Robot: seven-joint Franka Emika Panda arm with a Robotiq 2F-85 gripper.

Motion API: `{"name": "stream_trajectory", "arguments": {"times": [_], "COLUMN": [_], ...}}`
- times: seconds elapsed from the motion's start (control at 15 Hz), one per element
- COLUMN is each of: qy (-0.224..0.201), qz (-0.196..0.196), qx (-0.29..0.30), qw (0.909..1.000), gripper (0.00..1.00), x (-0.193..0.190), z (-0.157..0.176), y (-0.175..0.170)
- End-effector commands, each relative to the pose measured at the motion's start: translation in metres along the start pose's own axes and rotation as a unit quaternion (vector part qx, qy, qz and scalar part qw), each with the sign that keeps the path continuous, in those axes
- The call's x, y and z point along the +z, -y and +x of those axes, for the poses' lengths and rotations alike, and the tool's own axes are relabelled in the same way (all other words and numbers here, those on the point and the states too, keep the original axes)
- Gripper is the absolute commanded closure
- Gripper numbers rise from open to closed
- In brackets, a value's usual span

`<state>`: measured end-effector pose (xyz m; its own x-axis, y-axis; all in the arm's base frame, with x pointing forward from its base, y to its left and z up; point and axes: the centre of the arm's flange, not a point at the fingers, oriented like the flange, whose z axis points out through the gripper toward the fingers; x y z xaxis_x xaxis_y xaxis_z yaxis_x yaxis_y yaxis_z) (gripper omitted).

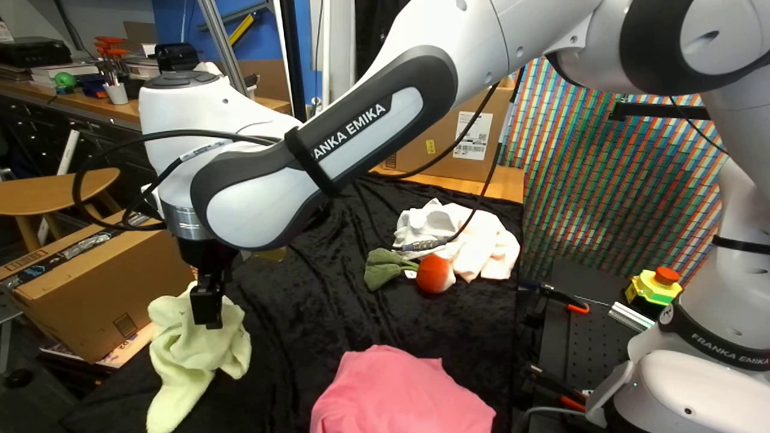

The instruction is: Pile the things on the table on top of the rope

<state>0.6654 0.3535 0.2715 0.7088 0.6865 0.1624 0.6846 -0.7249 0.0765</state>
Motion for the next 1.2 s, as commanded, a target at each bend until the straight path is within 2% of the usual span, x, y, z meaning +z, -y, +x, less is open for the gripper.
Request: {"name": "stream_trajectory", "arguments": {"times": [0.0, 0.27, 0.67, 1.13], "qy": [-0.035, -0.049, -0.046, -0.052], "qz": [0.017, 0.035, 0.086, 0.099], "qx": [0.027, 0.048, 0.062, 0.048], "qw": [0.9989, 0.9971, 0.9933, 0.9926], "gripper": [0.0, 0.0, 0.0, 0.0], "x": [0.0, 0.003, 0.008, 0.019], "z": [0.019, 0.026, 0.028, 0.033], "y": [-0.001, -0.001, 0.013, 0.031]}}
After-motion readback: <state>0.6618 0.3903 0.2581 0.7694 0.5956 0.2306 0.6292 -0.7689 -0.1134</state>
